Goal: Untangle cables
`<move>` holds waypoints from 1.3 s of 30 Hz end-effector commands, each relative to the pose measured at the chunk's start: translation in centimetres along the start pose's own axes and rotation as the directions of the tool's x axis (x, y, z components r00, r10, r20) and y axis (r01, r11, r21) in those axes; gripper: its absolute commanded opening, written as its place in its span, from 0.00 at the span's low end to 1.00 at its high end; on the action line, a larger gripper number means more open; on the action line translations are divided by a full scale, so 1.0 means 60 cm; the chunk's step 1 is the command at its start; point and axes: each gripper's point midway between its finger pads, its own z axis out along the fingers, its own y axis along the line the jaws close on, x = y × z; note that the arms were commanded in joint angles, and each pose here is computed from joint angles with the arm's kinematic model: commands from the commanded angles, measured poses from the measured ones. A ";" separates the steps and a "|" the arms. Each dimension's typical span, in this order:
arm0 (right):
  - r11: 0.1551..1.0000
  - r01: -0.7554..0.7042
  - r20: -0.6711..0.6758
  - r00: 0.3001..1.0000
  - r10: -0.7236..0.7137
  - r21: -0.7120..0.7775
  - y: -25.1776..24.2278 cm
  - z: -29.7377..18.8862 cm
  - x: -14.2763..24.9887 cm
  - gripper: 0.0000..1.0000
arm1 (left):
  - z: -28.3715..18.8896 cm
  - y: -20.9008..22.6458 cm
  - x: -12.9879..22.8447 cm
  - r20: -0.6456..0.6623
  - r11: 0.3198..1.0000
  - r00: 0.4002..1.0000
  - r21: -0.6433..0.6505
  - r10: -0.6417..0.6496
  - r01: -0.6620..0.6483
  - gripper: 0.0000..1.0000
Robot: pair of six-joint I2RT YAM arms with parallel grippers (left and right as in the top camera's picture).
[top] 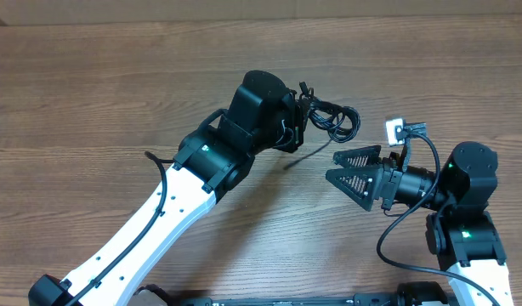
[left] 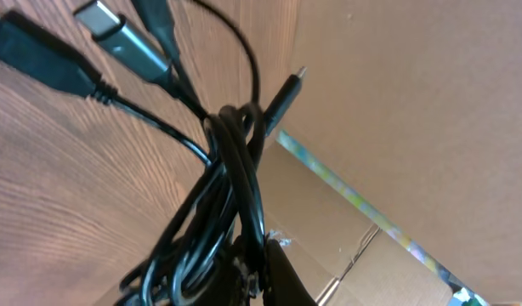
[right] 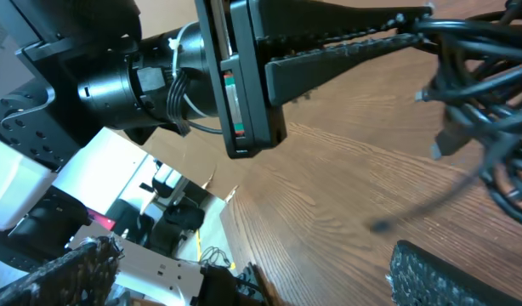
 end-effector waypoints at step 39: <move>0.961 -0.028 0.212 0.977 -0.032 0.275 -0.109 0.003 -0.087 0.35 | -0.027 0.021 0.114 -0.270 0.997 0.963 -0.072 0.011 -0.031 0.04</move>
